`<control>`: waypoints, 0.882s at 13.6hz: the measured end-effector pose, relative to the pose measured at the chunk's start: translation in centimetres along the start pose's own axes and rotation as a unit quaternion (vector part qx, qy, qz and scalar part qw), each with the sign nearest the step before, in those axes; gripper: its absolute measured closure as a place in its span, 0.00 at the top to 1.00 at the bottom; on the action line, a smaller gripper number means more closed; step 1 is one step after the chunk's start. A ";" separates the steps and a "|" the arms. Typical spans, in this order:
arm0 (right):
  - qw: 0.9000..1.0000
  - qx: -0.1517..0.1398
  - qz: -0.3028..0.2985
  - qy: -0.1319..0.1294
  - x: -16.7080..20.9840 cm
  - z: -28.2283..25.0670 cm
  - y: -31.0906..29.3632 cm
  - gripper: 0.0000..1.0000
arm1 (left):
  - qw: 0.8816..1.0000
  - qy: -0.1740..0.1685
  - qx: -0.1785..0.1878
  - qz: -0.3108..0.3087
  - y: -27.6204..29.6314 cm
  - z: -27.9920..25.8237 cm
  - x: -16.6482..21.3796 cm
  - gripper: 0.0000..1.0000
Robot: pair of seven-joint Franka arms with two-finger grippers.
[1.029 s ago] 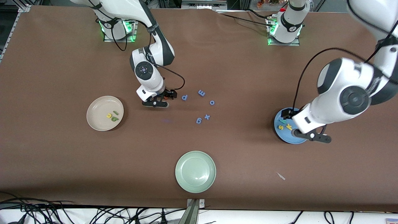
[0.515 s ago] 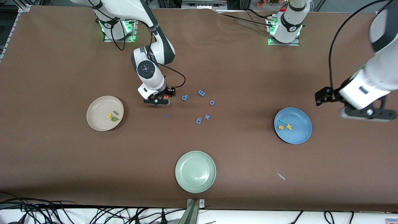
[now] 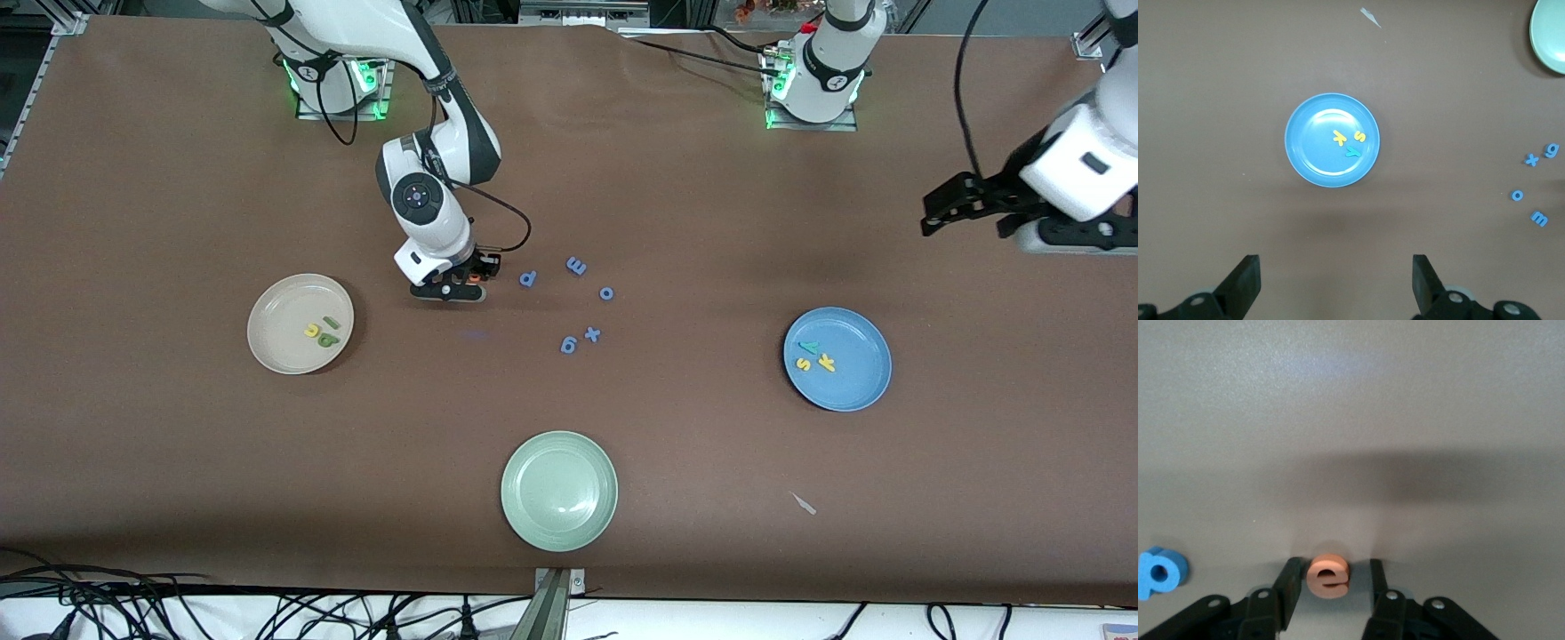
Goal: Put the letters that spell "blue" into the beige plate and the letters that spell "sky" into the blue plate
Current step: 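Grasp the orange e with the right gripper while the left arm withdraws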
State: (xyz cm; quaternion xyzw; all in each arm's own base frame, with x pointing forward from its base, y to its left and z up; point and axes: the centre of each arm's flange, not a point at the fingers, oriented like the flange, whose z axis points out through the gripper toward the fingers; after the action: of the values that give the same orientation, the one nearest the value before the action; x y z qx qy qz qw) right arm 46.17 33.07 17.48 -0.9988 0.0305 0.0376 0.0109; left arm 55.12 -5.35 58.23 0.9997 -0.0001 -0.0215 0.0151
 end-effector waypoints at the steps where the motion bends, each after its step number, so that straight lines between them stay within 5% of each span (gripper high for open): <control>1: 1.000 0.000 0.000 0.001 0.0 0.0 0.0 0.45 | 1.000 -0.002 0.001 0.002 0.2 0.7 -0.2 1.00; 6: 1.000 0.003 -0.001 0.004 0.0 -0.1 -0.2 0.31 | 1.000 -0.003 0.002 0.003 0.3 0.9 -0.4 1.00; 12: 1.000 0.005 -0.004 0.005 0.0 -0.3 -0.5 0.29 | 1.000 -0.002 0.009 0.015 1.4 0.9 -0.6 1.00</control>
State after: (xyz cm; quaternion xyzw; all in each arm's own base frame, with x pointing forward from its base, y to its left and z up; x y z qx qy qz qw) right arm 46.21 33.59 17.76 -0.9990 0.0270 0.0327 0.0154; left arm 54.52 -6.76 57.41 0.9996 -0.0151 -0.0237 0.0068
